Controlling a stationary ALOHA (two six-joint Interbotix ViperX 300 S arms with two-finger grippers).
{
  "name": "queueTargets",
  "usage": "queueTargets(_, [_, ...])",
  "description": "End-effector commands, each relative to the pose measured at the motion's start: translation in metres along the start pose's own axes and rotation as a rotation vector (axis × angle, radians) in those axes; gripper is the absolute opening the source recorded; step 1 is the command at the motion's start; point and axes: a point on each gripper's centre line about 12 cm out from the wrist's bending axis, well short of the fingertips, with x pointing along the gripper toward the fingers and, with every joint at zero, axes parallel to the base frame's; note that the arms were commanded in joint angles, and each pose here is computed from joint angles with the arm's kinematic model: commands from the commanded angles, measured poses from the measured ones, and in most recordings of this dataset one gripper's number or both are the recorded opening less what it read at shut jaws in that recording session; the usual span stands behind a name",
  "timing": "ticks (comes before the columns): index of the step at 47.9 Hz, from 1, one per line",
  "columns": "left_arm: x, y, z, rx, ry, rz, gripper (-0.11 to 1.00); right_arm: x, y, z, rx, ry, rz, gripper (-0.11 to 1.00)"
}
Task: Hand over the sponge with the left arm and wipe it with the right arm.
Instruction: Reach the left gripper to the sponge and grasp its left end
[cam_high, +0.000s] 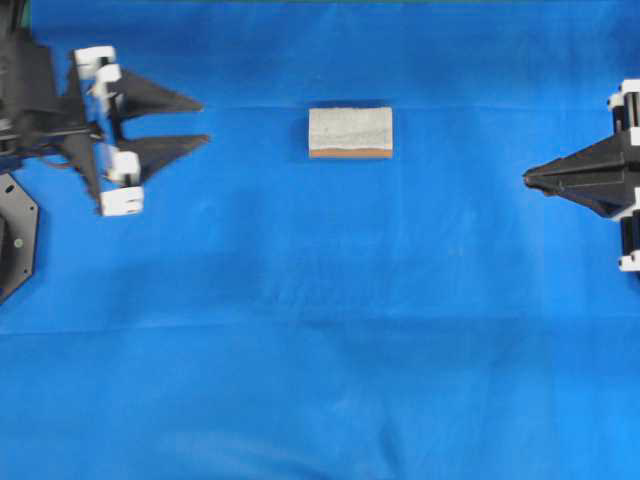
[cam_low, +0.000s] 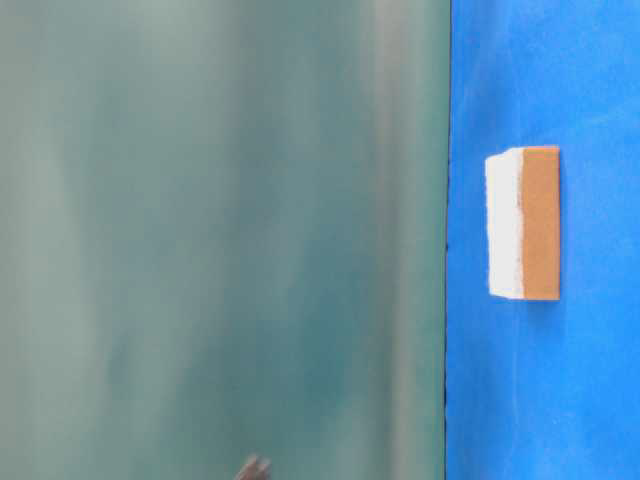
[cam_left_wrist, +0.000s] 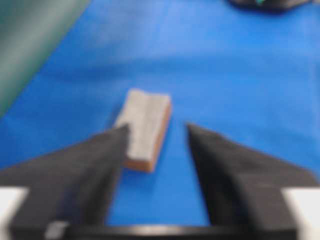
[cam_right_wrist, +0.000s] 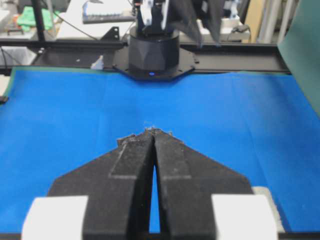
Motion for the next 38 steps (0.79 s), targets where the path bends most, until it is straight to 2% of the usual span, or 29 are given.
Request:
queueTargets(1, [0.020, 0.004, 0.001, 0.026, 0.021, 0.013, 0.56, 0.002, -0.001, 0.007, -0.001, -0.017, -0.004, 0.00])
queueTargets(5, [0.042, 0.005, -0.010, 0.085, 0.080, 0.012, 0.80, 0.003, -0.001, 0.006, 0.000, -0.014, -0.006, 0.00])
queueTargets(7, [0.054, 0.005, -0.014, 0.100, 0.106, 0.011, 0.89, 0.003, -0.001, 0.006, 0.000, -0.012, -0.006, 0.00])
queueTargets(9, [0.065, 0.005, -0.019, 0.113, 0.126, 0.008, 0.93, 0.003, -0.002, 0.005, 0.002, -0.009, -0.008, 0.00])
queueTargets(14, [0.089, 0.006, -0.030, 0.133, 0.172, 0.003, 0.93, 0.004, -0.002, 0.004, 0.003, -0.004, -0.010, 0.00])
queueTargets(26, [0.135, 0.012, -0.060, 0.140, 0.256, 0.009, 0.94, 0.007, -0.003, -0.001, 0.007, 0.015, -0.015, 0.00])
queueTargets(38, [0.166, 0.021, -0.087, 0.150, 0.288, 0.026, 0.94, 0.009, -0.004, -0.005, 0.007, 0.031, -0.020, 0.00])
